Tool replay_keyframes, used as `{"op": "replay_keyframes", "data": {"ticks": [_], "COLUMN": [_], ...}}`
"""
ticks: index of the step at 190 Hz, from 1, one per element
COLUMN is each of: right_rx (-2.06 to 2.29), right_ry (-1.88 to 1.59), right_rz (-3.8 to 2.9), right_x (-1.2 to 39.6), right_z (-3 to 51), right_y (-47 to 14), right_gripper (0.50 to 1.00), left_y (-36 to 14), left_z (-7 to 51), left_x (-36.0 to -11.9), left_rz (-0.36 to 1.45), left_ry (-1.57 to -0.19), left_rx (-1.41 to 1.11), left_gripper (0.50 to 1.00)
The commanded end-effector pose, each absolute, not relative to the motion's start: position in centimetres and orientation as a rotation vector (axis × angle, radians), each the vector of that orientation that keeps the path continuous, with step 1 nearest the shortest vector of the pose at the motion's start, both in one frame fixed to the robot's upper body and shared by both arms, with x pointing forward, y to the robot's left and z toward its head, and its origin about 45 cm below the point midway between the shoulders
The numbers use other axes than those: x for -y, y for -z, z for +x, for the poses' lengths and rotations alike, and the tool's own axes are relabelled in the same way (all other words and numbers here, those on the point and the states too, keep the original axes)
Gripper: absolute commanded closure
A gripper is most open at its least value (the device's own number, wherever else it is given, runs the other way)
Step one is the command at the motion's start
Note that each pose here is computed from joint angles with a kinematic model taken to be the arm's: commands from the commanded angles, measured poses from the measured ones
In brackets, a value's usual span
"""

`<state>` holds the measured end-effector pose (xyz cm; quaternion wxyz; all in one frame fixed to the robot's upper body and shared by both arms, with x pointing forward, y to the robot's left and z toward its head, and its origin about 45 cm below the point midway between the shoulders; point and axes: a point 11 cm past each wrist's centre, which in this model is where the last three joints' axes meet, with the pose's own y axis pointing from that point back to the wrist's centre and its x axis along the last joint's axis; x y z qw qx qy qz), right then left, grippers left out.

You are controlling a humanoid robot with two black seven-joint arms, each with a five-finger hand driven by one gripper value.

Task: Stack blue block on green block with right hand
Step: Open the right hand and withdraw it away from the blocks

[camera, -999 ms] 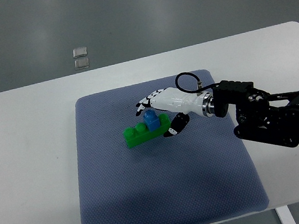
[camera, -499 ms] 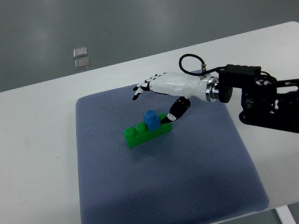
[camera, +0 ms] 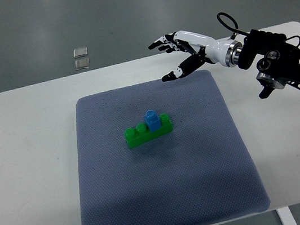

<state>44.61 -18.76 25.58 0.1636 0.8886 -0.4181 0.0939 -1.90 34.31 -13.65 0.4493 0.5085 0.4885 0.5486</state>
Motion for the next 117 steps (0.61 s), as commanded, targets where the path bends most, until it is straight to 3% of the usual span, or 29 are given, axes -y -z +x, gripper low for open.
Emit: {"op": "replay_keyframes", "data": {"ticks": [1,37,117], "right_rx": [1.331,1.52,1.532], "right_ry": [0.176,0.768,0.81], "right_rz": [2.601,2.602,2.579], "right_x": [19.8,20.0,20.1], "right_z": [45.2,45.3,44.7], "right_y": [-24.6,-21.8,-20.2], "right_gripper": [0.579,0.577,0.577], "left_y": [13.7,13.7,13.7], "left_z": [-1.9,-1.9,-1.9], "left_x": [-34.3,-34.3,-34.3], "left_rz": [1.257,1.257,1.257], "left_ry": [-1.357,-1.357,-1.357], "left_rx": [-1.208,-1.208,-1.208], "left_gripper": [0.5,0.5,0.5]}}
